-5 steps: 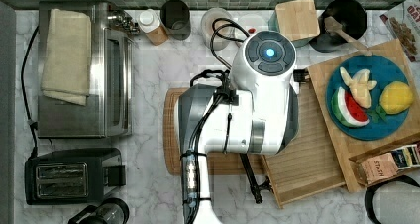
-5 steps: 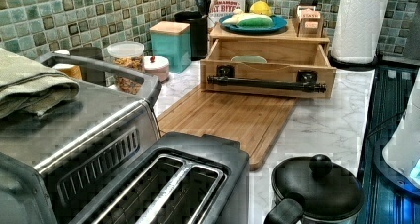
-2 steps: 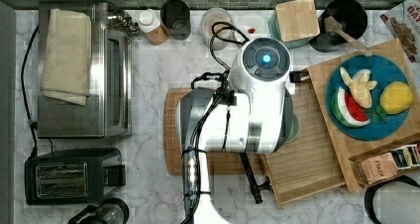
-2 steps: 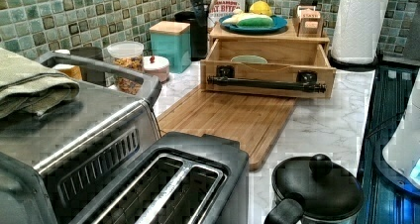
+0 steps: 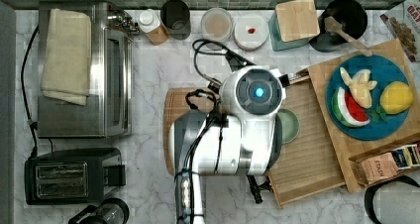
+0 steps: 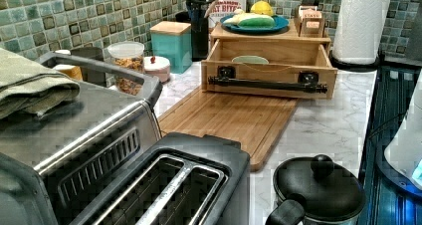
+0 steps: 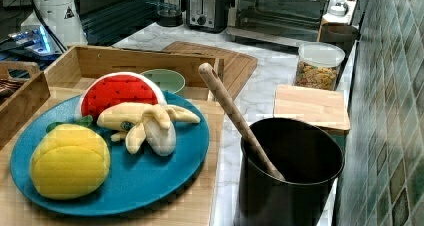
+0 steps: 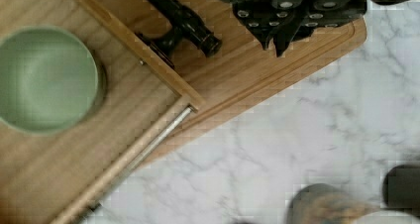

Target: Close the drawer.

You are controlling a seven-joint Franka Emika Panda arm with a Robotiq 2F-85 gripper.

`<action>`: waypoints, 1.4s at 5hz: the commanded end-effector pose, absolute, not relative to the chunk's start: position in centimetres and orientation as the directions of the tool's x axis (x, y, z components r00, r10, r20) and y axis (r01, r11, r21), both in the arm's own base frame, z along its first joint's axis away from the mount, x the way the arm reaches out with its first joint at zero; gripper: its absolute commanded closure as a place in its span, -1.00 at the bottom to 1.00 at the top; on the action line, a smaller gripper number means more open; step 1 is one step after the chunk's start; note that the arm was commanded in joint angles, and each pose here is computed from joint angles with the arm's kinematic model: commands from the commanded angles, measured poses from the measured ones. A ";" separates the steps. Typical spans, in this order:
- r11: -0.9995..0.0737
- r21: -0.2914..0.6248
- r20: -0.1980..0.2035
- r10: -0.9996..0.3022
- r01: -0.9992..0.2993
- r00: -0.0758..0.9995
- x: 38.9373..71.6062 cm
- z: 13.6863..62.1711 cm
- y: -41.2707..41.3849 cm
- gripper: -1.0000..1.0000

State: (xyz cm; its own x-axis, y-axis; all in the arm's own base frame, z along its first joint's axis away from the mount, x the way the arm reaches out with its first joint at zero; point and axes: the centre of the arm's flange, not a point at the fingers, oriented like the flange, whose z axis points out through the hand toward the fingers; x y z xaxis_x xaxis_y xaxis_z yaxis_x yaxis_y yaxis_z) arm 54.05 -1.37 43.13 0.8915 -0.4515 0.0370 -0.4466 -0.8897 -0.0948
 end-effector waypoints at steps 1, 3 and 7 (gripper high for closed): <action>-0.996 -0.092 -0.012 0.019 0.018 1.000 50.1 40.4 4.7 1.00; -0.965 -0.062 0.052 0.251 0.254 0.967 46.2 34.6 1.9 1.00; -0.943 0.028 0.070 0.334 0.332 0.940 40.8 28.7 3.4 1.00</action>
